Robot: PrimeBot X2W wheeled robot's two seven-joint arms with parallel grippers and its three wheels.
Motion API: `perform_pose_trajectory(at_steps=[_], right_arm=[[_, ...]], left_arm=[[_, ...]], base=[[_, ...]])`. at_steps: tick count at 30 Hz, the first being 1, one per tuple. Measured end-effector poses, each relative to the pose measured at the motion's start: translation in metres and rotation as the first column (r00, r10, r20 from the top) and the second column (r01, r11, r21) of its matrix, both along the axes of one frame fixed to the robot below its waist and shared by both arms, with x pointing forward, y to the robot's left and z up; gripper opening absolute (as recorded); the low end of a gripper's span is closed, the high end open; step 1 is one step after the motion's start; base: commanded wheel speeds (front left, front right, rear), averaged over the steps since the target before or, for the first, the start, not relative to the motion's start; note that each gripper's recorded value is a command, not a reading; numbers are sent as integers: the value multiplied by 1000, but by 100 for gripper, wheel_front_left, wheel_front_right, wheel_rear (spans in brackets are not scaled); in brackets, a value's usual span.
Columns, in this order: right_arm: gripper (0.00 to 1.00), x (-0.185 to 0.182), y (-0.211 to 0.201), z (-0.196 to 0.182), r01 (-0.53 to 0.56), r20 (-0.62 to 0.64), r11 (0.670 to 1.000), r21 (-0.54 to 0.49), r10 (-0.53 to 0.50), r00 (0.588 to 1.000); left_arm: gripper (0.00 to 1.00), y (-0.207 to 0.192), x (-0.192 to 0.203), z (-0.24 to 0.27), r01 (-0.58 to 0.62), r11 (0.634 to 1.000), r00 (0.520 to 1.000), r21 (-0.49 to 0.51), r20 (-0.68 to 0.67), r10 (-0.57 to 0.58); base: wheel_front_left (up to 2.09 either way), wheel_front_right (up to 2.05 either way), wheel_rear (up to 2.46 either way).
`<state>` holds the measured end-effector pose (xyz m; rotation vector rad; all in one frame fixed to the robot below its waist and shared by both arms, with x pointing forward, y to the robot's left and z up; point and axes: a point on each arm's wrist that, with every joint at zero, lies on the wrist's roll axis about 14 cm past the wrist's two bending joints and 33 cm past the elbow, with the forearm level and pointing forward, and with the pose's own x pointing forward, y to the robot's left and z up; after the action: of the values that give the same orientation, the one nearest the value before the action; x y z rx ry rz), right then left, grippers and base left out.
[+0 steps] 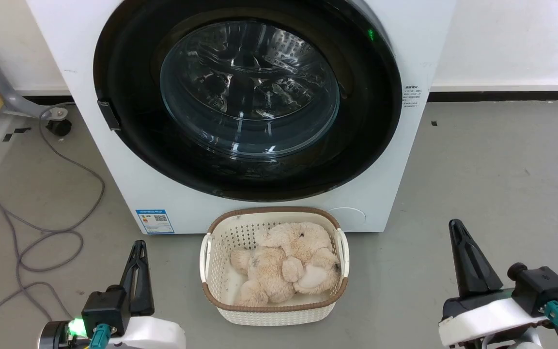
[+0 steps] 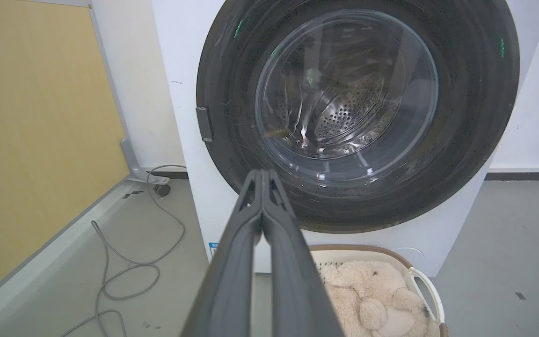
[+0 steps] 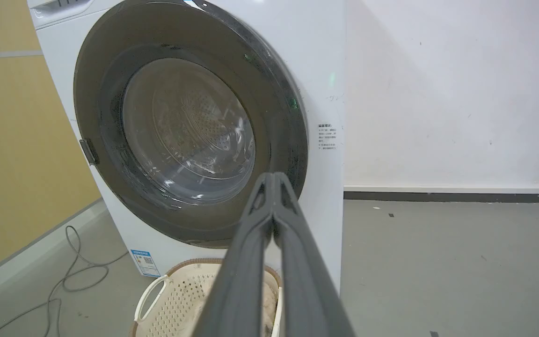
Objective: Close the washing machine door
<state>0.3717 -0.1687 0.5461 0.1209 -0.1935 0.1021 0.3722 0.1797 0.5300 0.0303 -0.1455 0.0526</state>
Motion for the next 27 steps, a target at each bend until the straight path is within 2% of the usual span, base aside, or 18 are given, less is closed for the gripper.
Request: perform_pose_trajectory(at_steps=[27], right_arm=[[0, 3, 4, -1, -13, -35, 999, -35, 11, 999]], left_arm=[[0, 0, 0, -2, 8, 1000, 999, -2, -40, -9]], base=[[0, 0, 0]])
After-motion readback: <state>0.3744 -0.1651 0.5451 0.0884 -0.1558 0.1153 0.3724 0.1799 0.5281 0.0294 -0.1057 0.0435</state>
